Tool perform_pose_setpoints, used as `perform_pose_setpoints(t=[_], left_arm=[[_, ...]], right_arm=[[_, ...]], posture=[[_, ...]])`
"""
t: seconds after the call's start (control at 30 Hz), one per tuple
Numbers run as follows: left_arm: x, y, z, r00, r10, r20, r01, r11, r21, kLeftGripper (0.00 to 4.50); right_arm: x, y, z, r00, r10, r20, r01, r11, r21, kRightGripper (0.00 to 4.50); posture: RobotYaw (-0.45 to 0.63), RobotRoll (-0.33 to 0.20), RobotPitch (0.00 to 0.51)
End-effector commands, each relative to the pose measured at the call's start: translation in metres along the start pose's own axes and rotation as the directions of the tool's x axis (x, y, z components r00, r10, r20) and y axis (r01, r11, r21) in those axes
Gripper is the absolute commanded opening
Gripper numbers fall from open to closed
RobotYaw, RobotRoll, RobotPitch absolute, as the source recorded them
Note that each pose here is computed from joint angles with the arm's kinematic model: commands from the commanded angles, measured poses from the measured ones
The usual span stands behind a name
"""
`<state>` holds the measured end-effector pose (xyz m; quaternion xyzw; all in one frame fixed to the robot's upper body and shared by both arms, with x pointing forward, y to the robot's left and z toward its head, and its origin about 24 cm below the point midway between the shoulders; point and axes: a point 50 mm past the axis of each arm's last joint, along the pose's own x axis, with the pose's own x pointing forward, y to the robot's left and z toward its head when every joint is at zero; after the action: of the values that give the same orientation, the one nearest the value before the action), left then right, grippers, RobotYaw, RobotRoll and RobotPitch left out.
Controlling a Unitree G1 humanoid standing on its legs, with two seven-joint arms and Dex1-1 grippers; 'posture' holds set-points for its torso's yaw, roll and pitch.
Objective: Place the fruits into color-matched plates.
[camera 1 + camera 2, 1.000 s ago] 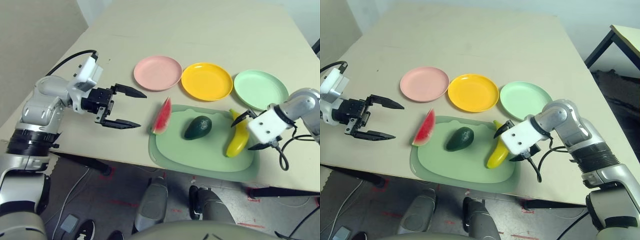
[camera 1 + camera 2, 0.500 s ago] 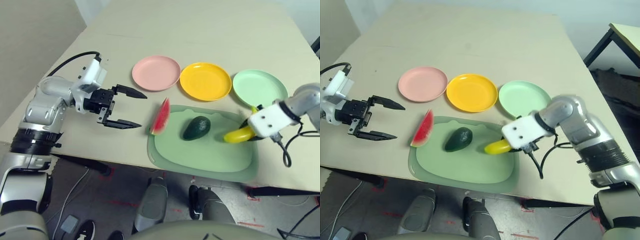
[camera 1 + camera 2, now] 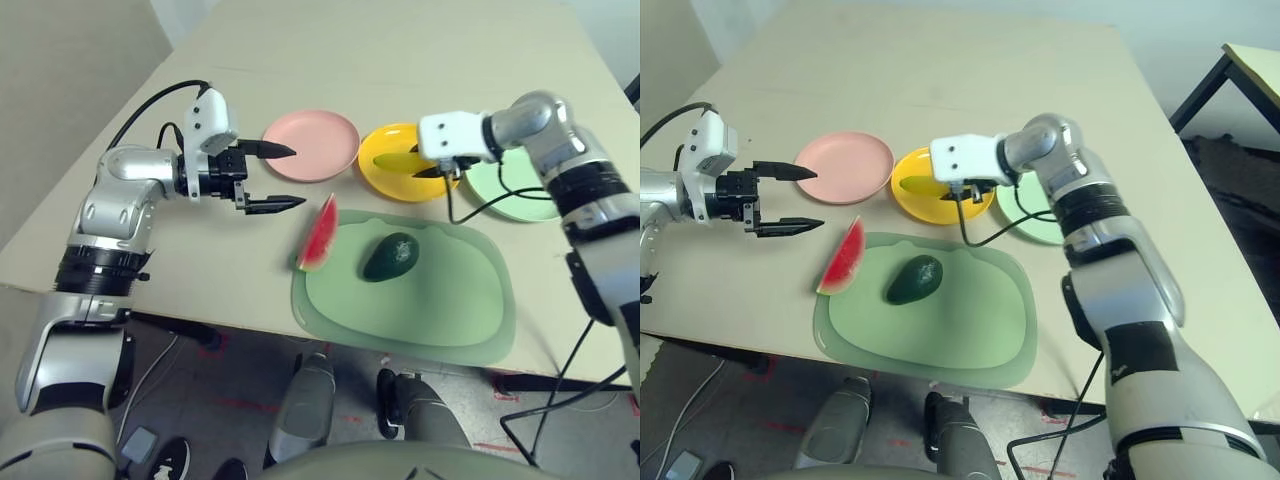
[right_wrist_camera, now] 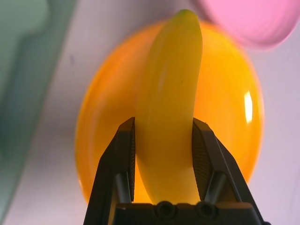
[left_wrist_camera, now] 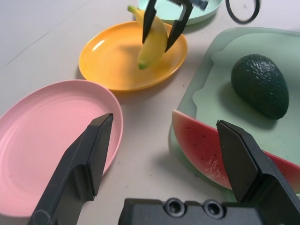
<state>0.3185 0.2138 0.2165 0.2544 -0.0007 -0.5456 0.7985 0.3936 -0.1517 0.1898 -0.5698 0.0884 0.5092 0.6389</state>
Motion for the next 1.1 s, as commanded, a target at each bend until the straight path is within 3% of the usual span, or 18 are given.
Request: perform_pose_setpoints(t=[0.03,0.07,0.13,0.27,0.47,0.7,0.9,1.1], left_arm=[[-0.005,-0.002,-0.001,0.999,0.016,-0.027,-0.016,1.000,0.006,4.50],[-0.006,-0.002,-0.002,0.999,0.021,-0.028,-0.021,1.000,0.003,4.50],[-0.008,-0.002,-0.001,0.999,0.027,-0.030,-0.027,1.000,0.001,4.50],[-0.011,0.000,-0.002,0.999,0.020,-0.042,-0.019,1.000,0.007,4.50],[-0.014,0.005,0.003,0.997,-0.060,-0.043,0.062,0.997,0.040,4.50],[-0.015,-0.014,0.003,0.940,-0.337,-0.046,0.340,0.938,0.068,4.50],[-0.012,-0.017,0.001,0.928,-0.370,-0.040,0.372,0.926,0.069,4.50],[-0.014,-0.011,-0.001,0.935,-0.349,-0.071,0.354,0.932,0.078,4.50]], right_arm=[[0.000,-0.001,-0.003,0.999,0.000,-0.051,-0.002,0.999,-0.041,1.67],[-0.001,-0.003,-0.001,0.999,-0.004,-0.042,0.002,0.999,-0.043,2.40],[-0.005,-0.007,0.001,0.999,-0.009,-0.031,0.008,0.998,-0.056,2.91],[-0.021,-0.017,0.008,1.000,0.014,-0.011,-0.015,0.996,-0.088,4.40],[-0.056,-0.014,0.025,0.962,0.213,0.168,-0.209,0.977,-0.044,4.48],[-0.091,0.043,0.054,0.877,0.325,0.355,-0.373,0.925,0.075,4.48],[-0.081,0.072,0.064,0.861,0.191,0.471,-0.339,0.906,0.253,4.48],[-0.057,0.085,0.052,0.890,0.050,0.453,-0.225,0.913,0.341,4.48]], posture=[[0.34,0.000,0.179],[0.34,0.000,0.179],[0.34,0.000,0.180],[0.32,0.000,0.180],[0.30,0.000,0.184],[0.27,0.000,0.193],[0.25,0.000,0.200],[0.24,0.000,0.197]])
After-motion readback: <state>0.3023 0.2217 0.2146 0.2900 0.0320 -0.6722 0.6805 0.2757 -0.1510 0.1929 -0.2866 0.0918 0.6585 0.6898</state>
